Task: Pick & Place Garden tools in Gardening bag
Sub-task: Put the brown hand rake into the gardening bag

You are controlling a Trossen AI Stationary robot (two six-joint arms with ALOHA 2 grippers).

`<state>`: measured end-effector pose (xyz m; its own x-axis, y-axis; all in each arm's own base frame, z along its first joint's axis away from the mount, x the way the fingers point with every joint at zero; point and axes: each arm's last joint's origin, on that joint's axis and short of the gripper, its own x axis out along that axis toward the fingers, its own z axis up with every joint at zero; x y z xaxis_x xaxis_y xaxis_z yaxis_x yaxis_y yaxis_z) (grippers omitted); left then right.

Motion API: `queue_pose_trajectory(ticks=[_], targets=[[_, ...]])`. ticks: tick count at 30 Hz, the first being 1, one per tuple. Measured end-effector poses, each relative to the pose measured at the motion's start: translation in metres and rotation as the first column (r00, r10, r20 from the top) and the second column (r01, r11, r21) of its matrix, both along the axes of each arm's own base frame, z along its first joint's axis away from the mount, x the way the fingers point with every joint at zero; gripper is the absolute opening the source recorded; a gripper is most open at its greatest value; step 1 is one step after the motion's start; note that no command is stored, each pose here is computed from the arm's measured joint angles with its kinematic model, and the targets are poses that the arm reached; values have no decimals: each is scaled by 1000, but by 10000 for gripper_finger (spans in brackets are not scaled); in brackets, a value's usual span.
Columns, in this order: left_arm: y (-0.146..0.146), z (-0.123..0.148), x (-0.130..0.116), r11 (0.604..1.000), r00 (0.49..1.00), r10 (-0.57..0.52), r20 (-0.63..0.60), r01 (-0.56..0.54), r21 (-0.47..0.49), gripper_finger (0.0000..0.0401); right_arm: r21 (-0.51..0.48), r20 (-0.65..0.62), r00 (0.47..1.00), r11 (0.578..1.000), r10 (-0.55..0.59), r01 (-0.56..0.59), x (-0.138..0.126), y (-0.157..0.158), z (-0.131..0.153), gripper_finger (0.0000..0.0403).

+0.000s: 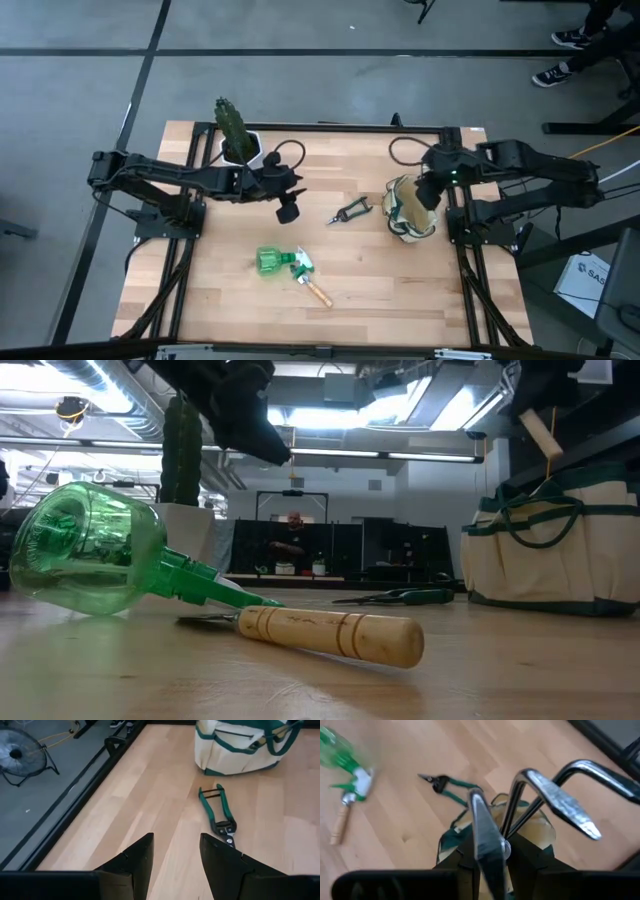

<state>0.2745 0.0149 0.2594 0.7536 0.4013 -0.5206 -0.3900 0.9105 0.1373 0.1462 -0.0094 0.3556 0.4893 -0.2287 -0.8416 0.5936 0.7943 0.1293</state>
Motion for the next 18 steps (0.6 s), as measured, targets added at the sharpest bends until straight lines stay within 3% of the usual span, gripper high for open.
queue_pose_trajectory(ticks=[9,18], targets=[[-3,0,0,1000,1000,-13,0,13,1,155,49,-117,993,999,4,2,24,1,-15,70],[-3,0,0,1000,1000,-13,0,13,0,156,32,-181,983,999,-9,15,21,11,-48,70]])
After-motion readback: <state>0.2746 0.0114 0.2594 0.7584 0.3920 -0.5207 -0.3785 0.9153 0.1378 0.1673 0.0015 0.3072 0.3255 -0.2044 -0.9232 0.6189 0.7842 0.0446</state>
